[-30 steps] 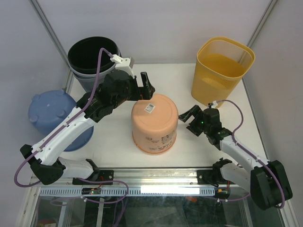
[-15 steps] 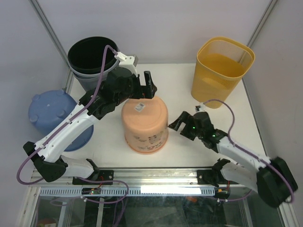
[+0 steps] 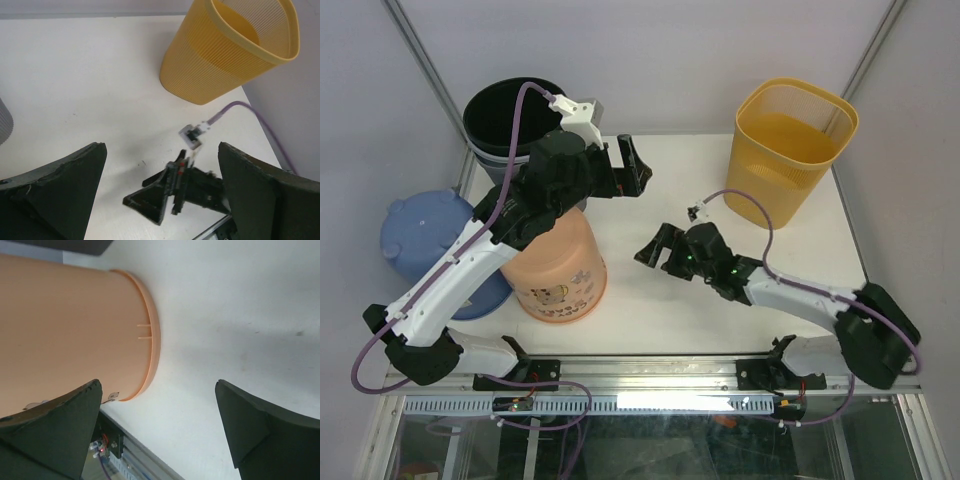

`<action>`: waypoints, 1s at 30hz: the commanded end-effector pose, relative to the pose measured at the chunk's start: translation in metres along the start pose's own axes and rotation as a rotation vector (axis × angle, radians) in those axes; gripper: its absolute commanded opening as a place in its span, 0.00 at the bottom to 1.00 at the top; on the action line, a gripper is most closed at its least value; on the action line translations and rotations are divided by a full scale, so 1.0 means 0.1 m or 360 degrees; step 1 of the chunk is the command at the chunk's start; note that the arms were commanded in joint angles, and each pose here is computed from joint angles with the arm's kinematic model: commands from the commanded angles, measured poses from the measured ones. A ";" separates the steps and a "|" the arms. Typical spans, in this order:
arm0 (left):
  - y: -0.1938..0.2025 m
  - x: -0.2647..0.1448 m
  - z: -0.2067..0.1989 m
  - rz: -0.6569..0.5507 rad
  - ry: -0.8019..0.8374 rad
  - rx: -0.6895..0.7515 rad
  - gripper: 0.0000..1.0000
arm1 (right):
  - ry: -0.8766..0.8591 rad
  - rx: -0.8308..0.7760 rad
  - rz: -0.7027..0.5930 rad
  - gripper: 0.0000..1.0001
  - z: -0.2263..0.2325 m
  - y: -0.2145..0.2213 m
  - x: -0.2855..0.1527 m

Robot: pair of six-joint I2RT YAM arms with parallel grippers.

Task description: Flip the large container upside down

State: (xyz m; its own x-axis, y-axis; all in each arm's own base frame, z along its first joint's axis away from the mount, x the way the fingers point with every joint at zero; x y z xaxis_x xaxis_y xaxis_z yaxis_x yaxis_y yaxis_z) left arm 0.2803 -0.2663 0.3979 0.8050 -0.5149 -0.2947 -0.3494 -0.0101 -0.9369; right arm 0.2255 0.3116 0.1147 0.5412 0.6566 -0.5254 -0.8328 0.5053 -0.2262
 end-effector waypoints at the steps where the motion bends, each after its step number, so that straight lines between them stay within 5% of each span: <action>1: -0.23 -0.05 -0.09 -0.0099 0.0088 0.0023 0.99 | 0.0132 -0.0372 -0.0440 0.99 0.01 -0.62 -0.61; 9: 0.09 0.74 -0.45 0.0109 0.0327 0.0107 0.99 | 0.0350 -0.0850 -0.1234 0.99 0.46 -1.64 -2.25; 13: 0.60 1.16 -0.51 0.0295 0.0390 0.0110 0.99 | 0.0426 -0.0971 -0.1447 0.99 0.95 -2.05 -2.61; 25: 1.82 1.01 -0.42 0.0691 0.0265 0.0107 0.99 | 0.0716 -0.0976 -0.0769 0.99 1.30 -3.29 -1.58; 30: 2.11 0.88 -0.42 0.0785 0.0275 0.0102 0.99 | 0.0794 -0.0936 -0.0758 0.98 1.21 -3.60 -1.33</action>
State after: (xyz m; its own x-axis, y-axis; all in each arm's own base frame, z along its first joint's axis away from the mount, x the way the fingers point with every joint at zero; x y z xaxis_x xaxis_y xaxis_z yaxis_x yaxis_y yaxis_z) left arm 0.2607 -0.3472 0.1571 0.4113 -0.5312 -0.7407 -0.6591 0.3881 -0.6442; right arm 0.4781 0.1176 0.3576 0.8687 0.0374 -0.4939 -0.4880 0.2354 -0.8405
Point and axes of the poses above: each gripper's point midway between its finger pads, its own x axis out along the fingers, its own z axis along the line the jaws close on, y = z × x, the point moved 1 cm from there along -x, back along the fingers, and after that the axes turned 14 degrees about x, right-handed, at the moved point
